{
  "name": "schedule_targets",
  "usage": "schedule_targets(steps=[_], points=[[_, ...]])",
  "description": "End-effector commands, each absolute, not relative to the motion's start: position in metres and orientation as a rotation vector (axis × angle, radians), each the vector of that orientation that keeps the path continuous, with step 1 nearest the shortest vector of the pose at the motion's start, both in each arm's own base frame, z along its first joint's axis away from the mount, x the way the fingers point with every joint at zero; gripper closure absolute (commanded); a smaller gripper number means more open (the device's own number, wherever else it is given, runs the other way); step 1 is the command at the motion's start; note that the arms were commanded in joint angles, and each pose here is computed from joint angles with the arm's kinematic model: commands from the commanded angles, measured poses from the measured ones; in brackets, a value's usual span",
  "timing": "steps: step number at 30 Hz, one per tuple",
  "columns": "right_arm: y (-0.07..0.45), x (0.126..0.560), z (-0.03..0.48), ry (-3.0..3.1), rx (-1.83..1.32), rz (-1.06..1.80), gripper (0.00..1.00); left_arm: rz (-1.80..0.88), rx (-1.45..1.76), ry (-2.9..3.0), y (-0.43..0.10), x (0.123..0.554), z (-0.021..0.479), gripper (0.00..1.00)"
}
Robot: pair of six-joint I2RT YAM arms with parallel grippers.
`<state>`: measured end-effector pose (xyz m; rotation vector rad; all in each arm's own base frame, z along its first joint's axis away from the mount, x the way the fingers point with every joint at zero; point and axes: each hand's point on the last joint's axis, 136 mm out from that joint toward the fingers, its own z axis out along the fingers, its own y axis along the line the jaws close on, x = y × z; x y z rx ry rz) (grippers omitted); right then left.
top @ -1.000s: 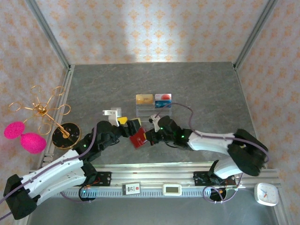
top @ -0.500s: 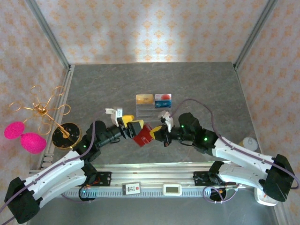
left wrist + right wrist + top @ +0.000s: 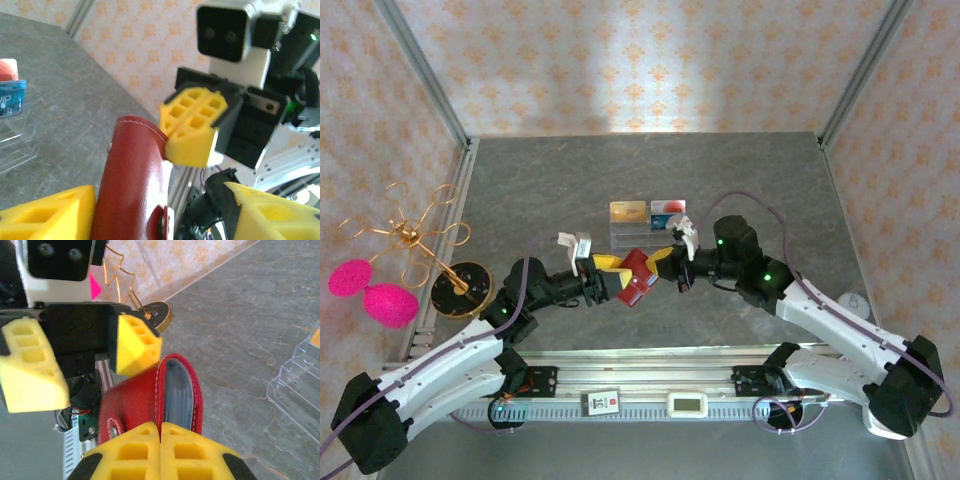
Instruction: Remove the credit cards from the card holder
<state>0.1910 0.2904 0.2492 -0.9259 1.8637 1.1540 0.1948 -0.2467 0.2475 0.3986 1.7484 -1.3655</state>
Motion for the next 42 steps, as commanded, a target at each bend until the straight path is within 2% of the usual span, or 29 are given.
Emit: schedule_targets(steps=[1, 3, 10, 12, 14, 18, 26, 32, 33, 37, 42], points=[[0.297, 0.199, 0.27, 1.791, -0.973, 1.147, 1.0, -1.471, 0.474, 1.682, -0.253, 0.179, 0.258, 0.46], [0.299, 0.203, 0.264, 1.818, -0.982, 1.138, 1.0, -1.488, 0.47, 1.667, -0.253, 0.178, 0.26, 0.55], [0.306, 0.203, 0.269, 1.787, -1.004, 1.174, 1.0, -1.509, 0.441, 1.667, -0.254, 0.18, 0.257, 0.55], [0.308, 0.202, 0.269, 1.787, -1.012, 1.187, 1.0, -1.5, 0.428, 1.676, -0.253, 0.182, 0.254, 0.58], [0.309, 0.201, 0.268, 1.789, -1.024, 1.205, 1.0, -1.49, 0.418, 1.692, -0.254, 0.185, 0.251, 0.58], [0.311, 0.197, 0.269, 1.782, -1.033, 1.231, 1.0, -1.443, 0.384, 1.739, -0.253, 0.194, 0.241, 0.52], [0.311, 0.193, 0.276, 1.766, -1.028, 1.248, 1.0, -1.32, 0.304, 1.821, -0.247, 0.213, 0.223, 0.53], [0.31, 0.203, 0.274, 1.797, -0.952, 1.222, 1.0, -1.341, 0.293, 1.793, -0.247, 0.213, 0.228, 0.74], [0.308, 0.209, 0.275, 1.811, -0.903, 1.206, 0.97, -1.339, 0.284, 1.795, -0.246, 0.213, 0.226, 0.78], [0.301, 0.231, 0.278, 1.867, -0.643, 1.202, 0.62, -1.328, 0.183, 1.765, -0.235, 0.218, 0.23, 0.98], [0.292, 0.236, 0.287, 1.826, -0.326, 1.177, 0.49, -1.243, -0.046, 1.711, -0.206, 0.233, 0.232, 1.0]])
